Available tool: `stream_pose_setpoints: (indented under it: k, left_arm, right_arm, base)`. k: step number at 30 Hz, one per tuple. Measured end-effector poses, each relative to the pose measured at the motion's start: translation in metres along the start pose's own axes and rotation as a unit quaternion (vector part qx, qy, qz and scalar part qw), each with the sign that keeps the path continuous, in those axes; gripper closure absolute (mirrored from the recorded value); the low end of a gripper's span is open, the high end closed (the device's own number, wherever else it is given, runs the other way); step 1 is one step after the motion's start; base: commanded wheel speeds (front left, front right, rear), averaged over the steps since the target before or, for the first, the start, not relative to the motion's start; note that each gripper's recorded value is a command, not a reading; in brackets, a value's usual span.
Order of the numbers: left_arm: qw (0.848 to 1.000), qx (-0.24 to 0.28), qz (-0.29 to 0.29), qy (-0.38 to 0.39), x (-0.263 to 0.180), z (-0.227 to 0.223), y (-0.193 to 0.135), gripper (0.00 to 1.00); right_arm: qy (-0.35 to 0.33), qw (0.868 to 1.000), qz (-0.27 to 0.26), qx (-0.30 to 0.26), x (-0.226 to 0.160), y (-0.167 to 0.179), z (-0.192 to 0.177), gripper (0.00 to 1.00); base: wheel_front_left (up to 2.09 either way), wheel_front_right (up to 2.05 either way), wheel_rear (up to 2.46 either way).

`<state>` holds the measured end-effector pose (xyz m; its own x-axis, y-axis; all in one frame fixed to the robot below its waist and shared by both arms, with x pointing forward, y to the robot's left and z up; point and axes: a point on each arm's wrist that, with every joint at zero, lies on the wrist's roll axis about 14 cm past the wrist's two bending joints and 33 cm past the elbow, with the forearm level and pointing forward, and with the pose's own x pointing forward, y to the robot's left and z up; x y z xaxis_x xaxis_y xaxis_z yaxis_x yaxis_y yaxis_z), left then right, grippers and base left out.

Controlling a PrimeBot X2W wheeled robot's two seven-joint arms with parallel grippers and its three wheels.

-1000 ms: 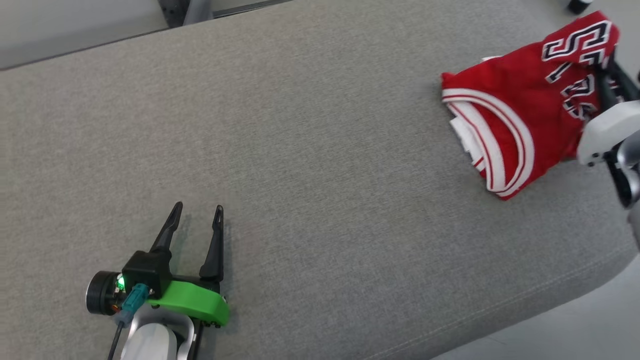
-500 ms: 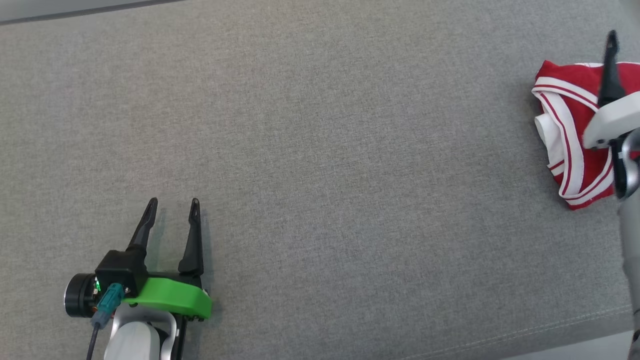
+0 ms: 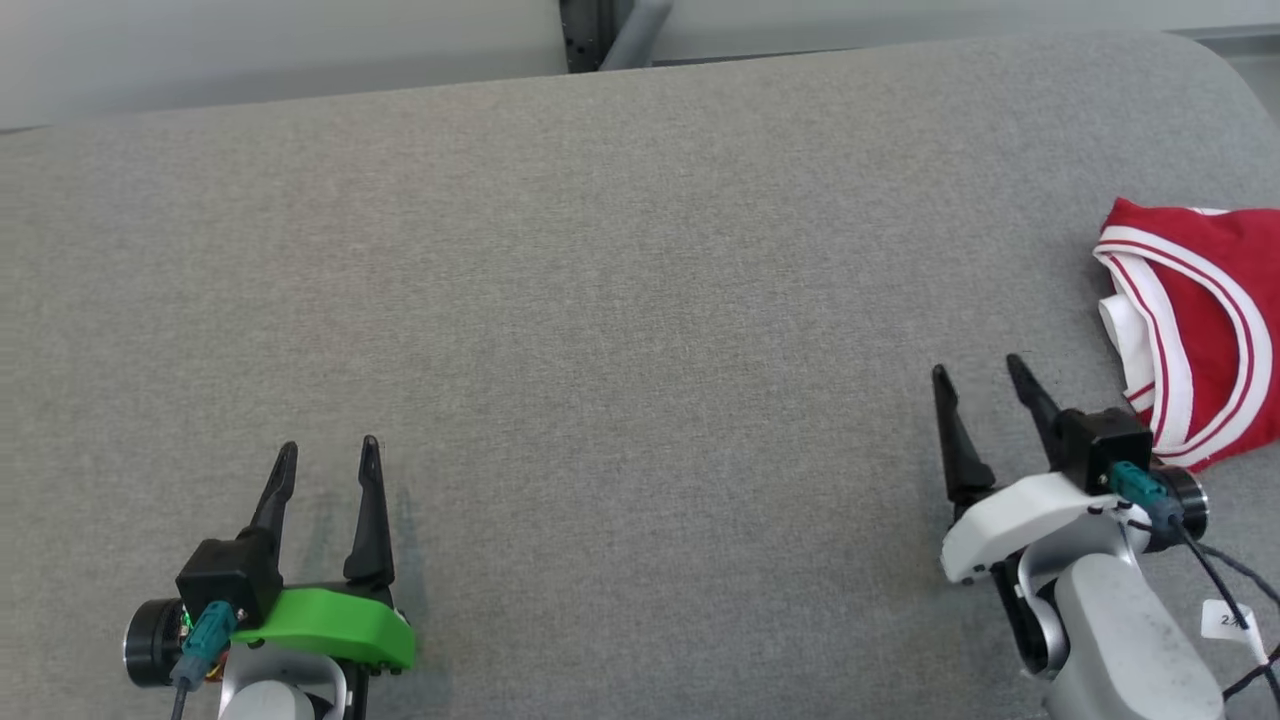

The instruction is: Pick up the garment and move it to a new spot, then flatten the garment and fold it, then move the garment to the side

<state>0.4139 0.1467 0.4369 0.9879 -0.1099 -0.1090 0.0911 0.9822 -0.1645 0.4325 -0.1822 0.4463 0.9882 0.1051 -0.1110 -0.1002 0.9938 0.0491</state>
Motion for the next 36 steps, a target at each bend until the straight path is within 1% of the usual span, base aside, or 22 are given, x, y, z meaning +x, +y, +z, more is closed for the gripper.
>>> stream_pose_setpoints:
  k: [3,7,12,17,21,27,36]
  left_arm:
    - [1.0,0.0,0.014,-0.003,-0.011,0.003,0.008,0.0]
    - [0.999,0.001,0.03,-0.009,-0.025,0.008,0.016,0.0]
    - [0.998,0.0,0.056,-0.02,-0.044,0.015,0.03,0.0]
    - [0.997,-0.002,0.068,-0.036,-0.055,0.025,0.036,0.0]
    - [0.996,-0.002,0.073,-0.043,-0.06,0.029,0.039,0.0]
    - [0.997,-0.003,0.069,-0.047,-0.06,0.031,0.038,0.0]
    - [0.998,-0.009,0.061,-0.033,-0.059,0.022,0.033,0.0]
  right_arm:
    - [-0.004,1.0,0.021,0.017,-0.004,0.022,0.0,0.0]
    - [-0.006,1.0,0.022,0.015,-0.012,0.028,0.001,0.0]
    - [-0.031,0.999,0.019,0.004,-0.02,0.03,0.018,0.0]
    - [-0.051,0.998,0.025,-0.005,-0.027,0.036,0.031,0.0]
    - [-0.063,0.998,0.025,-0.007,-0.03,0.037,0.039,0.0]
    - [-0.056,0.998,0.026,0.008,-0.035,0.039,0.033,0.0]
    - [-0.051,0.998,0.027,0.011,-0.036,0.04,0.03,0.0]
  base:
    - [0.0,0.0,0.0]
    - [0.0,0.0,0.0]
    - [0.0,0.0,0.0]
    - [0.0,0.0,0.0]
    - [0.0,0.0,0.0]
    - [0.0,0.0,0.0]
    - [0.0,0.0,0.0]
